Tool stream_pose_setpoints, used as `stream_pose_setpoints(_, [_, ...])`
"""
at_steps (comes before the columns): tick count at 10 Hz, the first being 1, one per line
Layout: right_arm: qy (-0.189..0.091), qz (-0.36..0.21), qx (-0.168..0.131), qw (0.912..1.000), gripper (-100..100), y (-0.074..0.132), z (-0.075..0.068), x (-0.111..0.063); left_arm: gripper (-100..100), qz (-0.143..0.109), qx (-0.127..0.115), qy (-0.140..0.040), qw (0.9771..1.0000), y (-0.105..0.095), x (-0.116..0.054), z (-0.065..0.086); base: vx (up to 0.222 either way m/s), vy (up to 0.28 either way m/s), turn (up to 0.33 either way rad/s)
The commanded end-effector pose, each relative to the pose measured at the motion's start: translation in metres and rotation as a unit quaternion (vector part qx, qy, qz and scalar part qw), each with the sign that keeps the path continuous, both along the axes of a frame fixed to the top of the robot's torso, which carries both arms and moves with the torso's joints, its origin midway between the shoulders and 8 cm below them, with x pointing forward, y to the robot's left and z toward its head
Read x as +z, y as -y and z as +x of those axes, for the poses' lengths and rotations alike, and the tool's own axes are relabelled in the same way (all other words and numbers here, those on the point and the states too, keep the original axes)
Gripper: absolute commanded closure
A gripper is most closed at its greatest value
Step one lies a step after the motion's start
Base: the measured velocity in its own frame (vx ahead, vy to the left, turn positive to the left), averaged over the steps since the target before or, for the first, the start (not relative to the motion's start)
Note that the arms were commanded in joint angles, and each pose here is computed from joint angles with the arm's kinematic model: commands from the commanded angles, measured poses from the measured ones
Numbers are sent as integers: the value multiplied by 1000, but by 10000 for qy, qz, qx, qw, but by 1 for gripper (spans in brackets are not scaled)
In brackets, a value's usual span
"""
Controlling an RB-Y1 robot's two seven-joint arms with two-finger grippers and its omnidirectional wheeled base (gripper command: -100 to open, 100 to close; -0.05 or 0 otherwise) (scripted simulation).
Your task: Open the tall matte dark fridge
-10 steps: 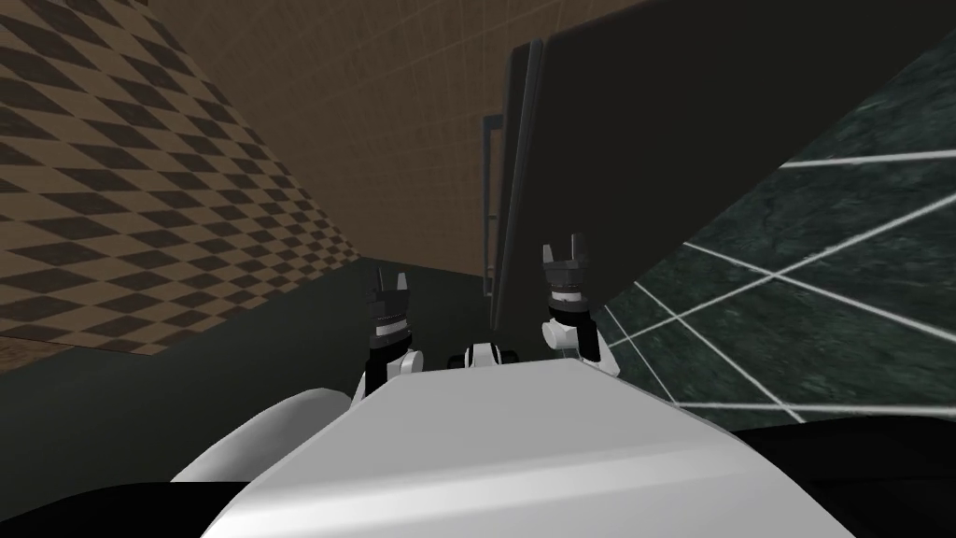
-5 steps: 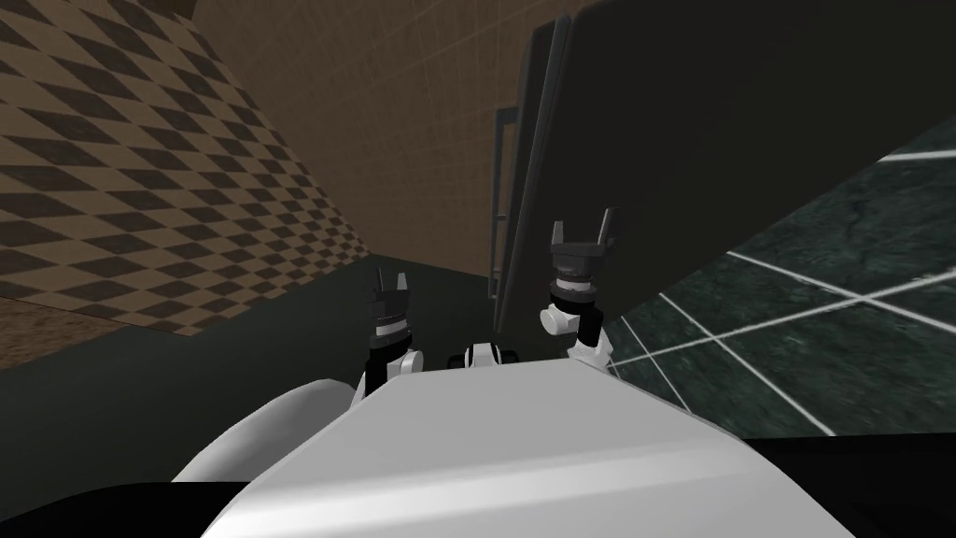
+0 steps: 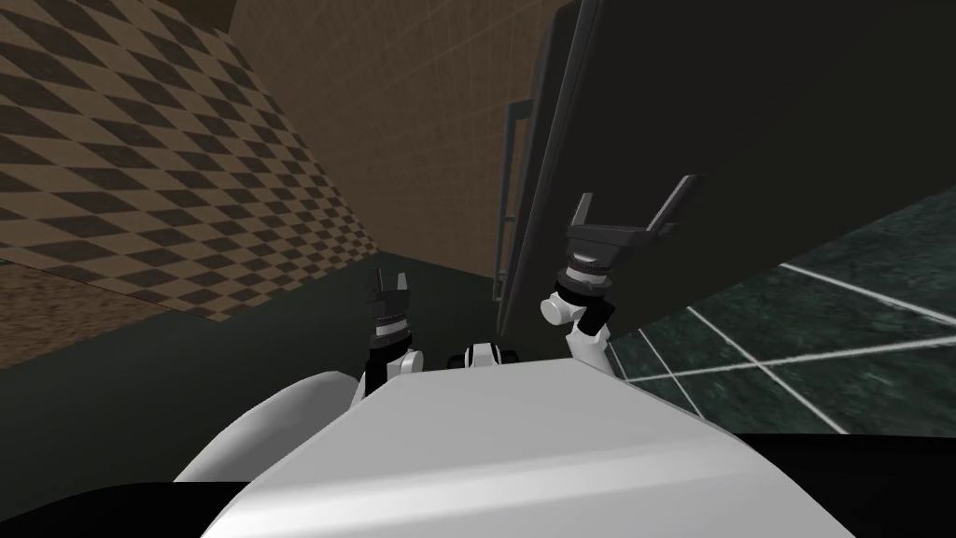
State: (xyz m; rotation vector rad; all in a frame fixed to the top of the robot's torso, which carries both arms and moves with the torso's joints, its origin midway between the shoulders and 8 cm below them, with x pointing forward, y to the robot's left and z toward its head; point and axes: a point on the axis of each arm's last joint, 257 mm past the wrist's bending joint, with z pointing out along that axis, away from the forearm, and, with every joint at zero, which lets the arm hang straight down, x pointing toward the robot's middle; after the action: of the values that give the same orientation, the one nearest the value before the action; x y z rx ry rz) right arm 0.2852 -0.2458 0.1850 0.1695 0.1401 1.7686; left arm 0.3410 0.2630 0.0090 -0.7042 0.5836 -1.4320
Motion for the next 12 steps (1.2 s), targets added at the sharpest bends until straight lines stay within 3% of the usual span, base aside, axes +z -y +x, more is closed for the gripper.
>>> stream_pose_setpoints(1, [347,130,144,9992,-100,-1,-9,18,0,0,0,0,10000,0,0,0,15,-2,2])
stream_pose_setpoints(2, [712,294,241,9967,-100,5,-23,30,0,0,0,0,10000,0,0,0,29,-3,157])
stream_pose_setpoints(5, [1318,554,508,9884,-100,11,-44,53,0,0,0,0,10000,0,0,0,44,-8,120])
stream_pose_setpoints(6, [1636,708,547,9825,-100,19,-58,58,0,0,0,0,10000,0,0,0,55,-12,162])
stream_pose_setpoints(7, [1765,796,691,9786,-100,20,-61,65,0,0,0,0,10000,0,0,0,48,-14,99])
stream_pose_setpoints(8, [2042,957,736,9715,-100,28,-73,70,0,0,0,0,10000,0,0,0,50,-11,203])
stream_pose_setpoints(10, [2241,1054,902,9646,-100,30,-79,78,0,0,0,0,10000,0,0,0,30,-11,38])
stream_pose_setpoints(11, [2538,1275,983,9538,-100,40,-91,81,0,0,0,0,10000,0,0,0,29,-11,164])
stream_pose_setpoints(12, [2651,1325,1100,9487,-100,40,-94,87,0,0,0,0,10000,0,0,0,36,-16,127])
